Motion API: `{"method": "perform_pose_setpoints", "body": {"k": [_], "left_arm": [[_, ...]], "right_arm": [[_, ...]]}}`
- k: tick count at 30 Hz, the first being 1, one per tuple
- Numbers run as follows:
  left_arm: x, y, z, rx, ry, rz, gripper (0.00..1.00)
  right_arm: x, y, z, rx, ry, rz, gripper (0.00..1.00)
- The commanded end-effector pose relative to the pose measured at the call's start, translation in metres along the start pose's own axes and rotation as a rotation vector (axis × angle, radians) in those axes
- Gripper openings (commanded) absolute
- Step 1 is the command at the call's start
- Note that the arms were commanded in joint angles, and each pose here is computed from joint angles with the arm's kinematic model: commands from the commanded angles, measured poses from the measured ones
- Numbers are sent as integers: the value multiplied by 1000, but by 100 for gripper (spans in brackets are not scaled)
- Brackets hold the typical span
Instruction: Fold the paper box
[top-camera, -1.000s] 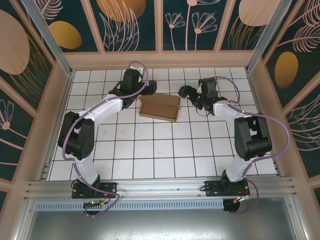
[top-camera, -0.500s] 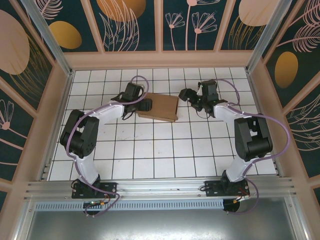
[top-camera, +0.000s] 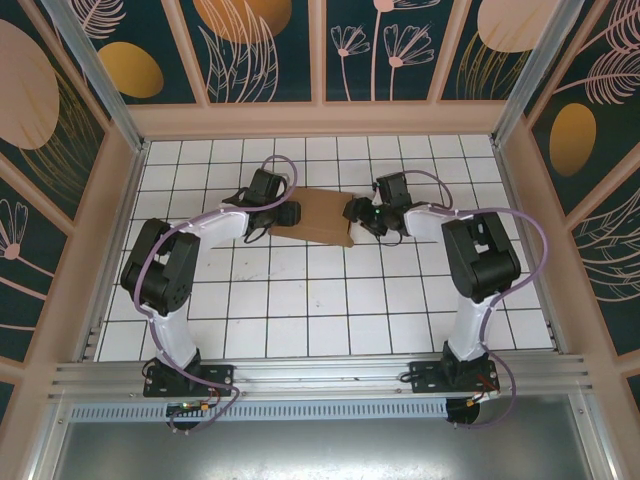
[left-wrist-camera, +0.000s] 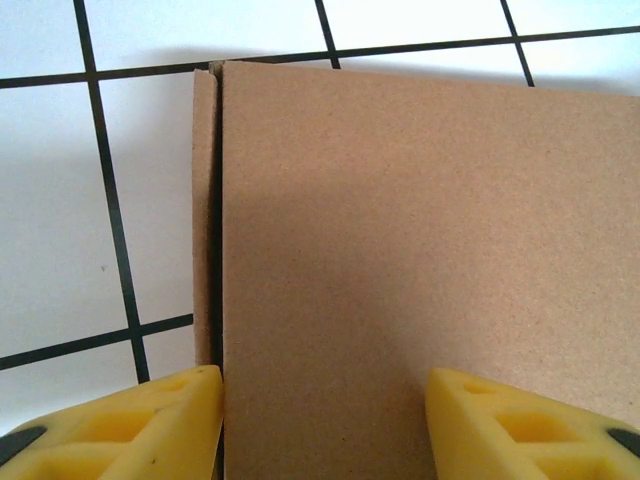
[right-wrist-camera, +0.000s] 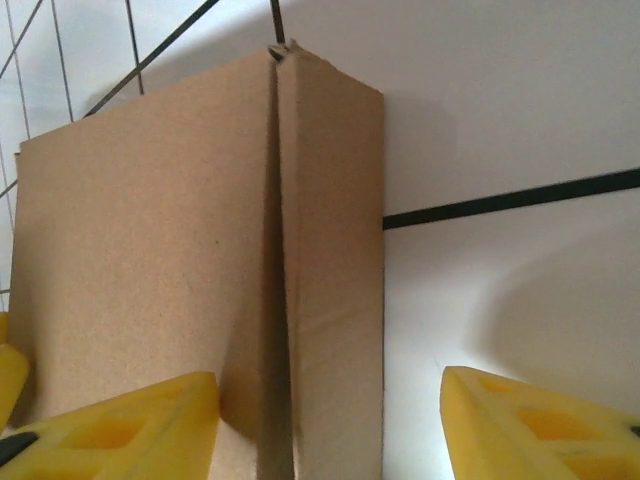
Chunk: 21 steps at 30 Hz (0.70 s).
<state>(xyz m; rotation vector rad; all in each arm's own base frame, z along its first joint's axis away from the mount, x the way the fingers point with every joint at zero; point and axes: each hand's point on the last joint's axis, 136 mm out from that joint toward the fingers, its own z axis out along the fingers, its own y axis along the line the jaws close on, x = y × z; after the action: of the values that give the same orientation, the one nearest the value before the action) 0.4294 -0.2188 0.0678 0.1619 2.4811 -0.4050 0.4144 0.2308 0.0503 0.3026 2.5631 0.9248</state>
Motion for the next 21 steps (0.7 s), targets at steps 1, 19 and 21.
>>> {"method": "perform_pose_setpoints", "body": {"k": [1,19,21], "left_arm": [[10,4,8,-8,40,13,53],[-27,13,-17,-32,-42,-33,75],[-29,15,-15,-23,-45,-45,72]], "right_arm": [[-9,-3,7,33,-3,-34,54],[-33,-18,15,89,1,-87,48],[-33,-17,15,85,4,-92,48]]}}
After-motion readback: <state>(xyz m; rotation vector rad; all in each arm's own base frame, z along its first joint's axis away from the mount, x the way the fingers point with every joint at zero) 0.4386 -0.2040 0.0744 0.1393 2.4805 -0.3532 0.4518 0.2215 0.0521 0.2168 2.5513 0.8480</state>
